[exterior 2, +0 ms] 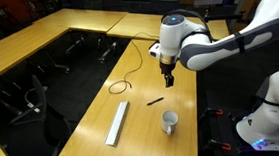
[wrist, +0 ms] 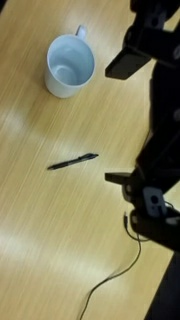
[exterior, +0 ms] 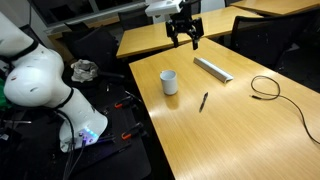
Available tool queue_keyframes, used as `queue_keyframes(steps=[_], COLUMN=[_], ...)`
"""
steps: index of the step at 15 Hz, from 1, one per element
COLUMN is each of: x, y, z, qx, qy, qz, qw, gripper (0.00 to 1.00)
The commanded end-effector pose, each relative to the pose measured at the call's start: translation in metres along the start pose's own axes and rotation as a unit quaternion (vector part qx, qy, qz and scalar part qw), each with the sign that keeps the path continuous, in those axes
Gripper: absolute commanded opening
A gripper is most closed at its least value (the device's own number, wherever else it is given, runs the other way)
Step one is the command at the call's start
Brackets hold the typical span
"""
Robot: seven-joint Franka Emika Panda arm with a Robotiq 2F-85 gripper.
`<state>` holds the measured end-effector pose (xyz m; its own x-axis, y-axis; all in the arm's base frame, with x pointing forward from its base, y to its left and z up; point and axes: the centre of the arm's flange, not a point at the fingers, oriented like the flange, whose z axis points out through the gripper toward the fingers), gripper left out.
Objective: Put the black pen inside the white mug
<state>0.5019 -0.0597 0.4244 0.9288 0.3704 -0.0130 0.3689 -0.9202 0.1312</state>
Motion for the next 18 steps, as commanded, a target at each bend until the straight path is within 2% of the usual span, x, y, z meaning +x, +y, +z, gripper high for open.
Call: queue_keyframes(steps=[1, 5, 8, 15, 18], x=[0.01, 0.021, 0.023, 0.023, 0.032], y=[0.013, 0.014, 0.012, 0.011, 0.023], z=[0.035, 0.095, 0.125, 0.134, 0.155], qx=[0.011, 0.013, 0.01, 0.013, 0.018], qy=[0.024, 0.019, 0.017, 0.0, -0.029], qz=[-0.02, -0.014, -0.011, -0.018, -0.061], qw=[0.9995, 0.9996, 0.9997, 0.9998, 0.9975], gripper=[1.0, 1.0, 1.0, 1.0, 1.0])
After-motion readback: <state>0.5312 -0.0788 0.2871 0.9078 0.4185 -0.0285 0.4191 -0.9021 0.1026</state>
